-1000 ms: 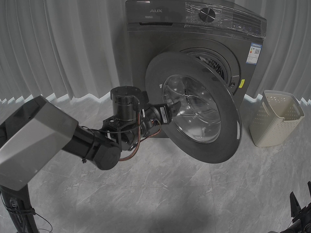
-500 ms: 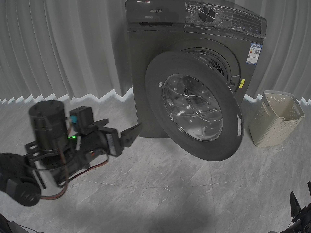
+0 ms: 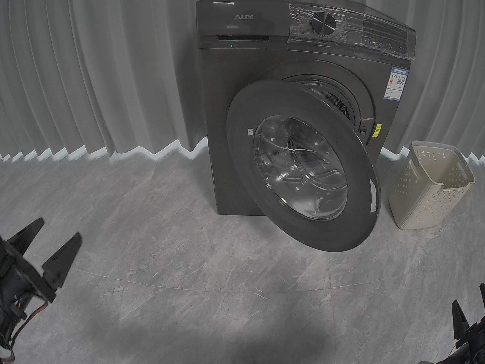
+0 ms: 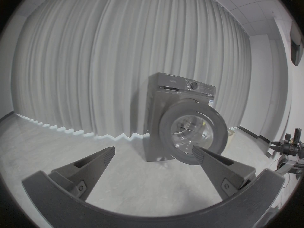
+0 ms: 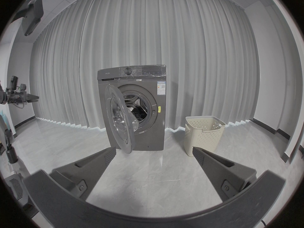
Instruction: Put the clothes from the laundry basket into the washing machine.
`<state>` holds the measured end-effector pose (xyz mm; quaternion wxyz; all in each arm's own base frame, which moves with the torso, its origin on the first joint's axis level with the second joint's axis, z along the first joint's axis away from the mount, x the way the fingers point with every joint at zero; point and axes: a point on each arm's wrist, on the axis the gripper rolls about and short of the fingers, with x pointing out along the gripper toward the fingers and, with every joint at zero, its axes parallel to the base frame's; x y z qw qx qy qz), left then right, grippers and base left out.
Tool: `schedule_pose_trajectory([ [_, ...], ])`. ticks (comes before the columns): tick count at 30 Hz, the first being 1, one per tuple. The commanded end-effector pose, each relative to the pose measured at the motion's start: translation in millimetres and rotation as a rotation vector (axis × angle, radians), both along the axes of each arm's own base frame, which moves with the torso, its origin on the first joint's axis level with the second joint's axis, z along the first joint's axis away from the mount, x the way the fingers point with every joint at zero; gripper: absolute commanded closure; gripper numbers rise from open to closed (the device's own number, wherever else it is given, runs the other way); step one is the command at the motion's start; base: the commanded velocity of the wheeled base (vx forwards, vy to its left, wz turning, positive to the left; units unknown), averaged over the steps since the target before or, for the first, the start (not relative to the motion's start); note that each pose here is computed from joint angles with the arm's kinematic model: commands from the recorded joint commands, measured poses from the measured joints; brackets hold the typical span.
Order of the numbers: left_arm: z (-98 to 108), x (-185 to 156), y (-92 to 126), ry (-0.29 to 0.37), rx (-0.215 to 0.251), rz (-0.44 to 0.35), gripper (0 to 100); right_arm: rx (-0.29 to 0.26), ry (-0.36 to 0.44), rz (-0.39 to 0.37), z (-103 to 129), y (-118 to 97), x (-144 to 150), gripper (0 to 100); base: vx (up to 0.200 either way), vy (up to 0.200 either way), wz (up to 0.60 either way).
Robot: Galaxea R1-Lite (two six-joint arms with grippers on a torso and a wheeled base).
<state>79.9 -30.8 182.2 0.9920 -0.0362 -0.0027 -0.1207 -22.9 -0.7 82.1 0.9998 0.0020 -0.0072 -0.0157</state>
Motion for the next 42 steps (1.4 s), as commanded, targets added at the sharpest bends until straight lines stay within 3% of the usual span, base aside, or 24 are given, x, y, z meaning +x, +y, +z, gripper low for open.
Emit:
schedule_pose_trajectory([
  [1,-47,-67,32,-0.108,0.009,0.218,0,0.007,0.002,0.001,-5,0,0,0,0.0,0.0,0.0],
  [4,-61,-74,33,-0.098,0.025,0.237,0,0.01,-0.055,0.01,5,0,-2,0,0.0,0.0,0.0],
  [6,-68,-81,33,-0.093,0.033,0.261,0,0.029,-0.198,0.033,42,0,-16,0,0.0,0.0,0.0],
  [7,-72,-85,34,-0.088,0.036,0.266,0,0.032,-0.208,0.048,55,0,-19,0,0.0,0.0,0.0],
  [12,-91,-95,33,-0.026,0.06,0.269,0,0.035,0.031,0.254,79,4,15,0,0.0,0.0,0.0],
  [13,-91,-95,33,-0.026,0.06,0.269,0,0.035,0.031,0.254,79,4,15,0,0.0,0.0,0.0],
  [14,-98,-100,33,-0.025,0.067,0.283,0,0.053,0.119,0.312,84,7,37,0,0.0,0.0,0.0],
  [17,-101,-103,31,-0.045,0.063,0.268,0,0.081,0.218,0.369,92,11,88,0,0.0,0.0,0.0],
  [23,-100,-103,31,-0.05,0.076,0.267,0,0.069,0.247,0.469,87,31,164,0,0.0,0.0,0.0],
  [31,-100,-104,33,-0.042,0.053,0.339,0,0.057,0.329,0.501,72,49,196,0,0.0,0.0,0.0],
  [32,-100,-103,33,-0.042,0.066,0.327,0,0.058,0.346,0.515,71,54,206,0,0.0,0.0,0.0],
  [33,-101,-104,30,-0.039,0.064,0.231,0,0.061,0.356,0.517,71,57,213,0,0.0,0.0,0.0],
  [35,-100,-104,28,-0.036,0.031,0.118,0,0.066,0.368,0.514,69,59,222,0,0.0,0.0,0.0],
  [37,-100,-103,29,-0.032,-0.031,0.176,0,0.076,0.37,0.508,69,60,230,0,0.0,0.0,0.0],
  [38,-100,-103,31,-0.037,-0.054,0.252,0,0.082,0.368,0.505,69,61,232,0,0.0,0.0,0.0],
  [40,-101,-103,33,-0.038,-0.022,0.349,0,0.083,0.365,0.48,67,61,237,0,0.0,0.0,0.0],
  [42,-100,-103,33,-0.043,0.061,0.34,0,0.078,0.353,0.435,66,63,246,0,0.0,0.0,0.0],
])
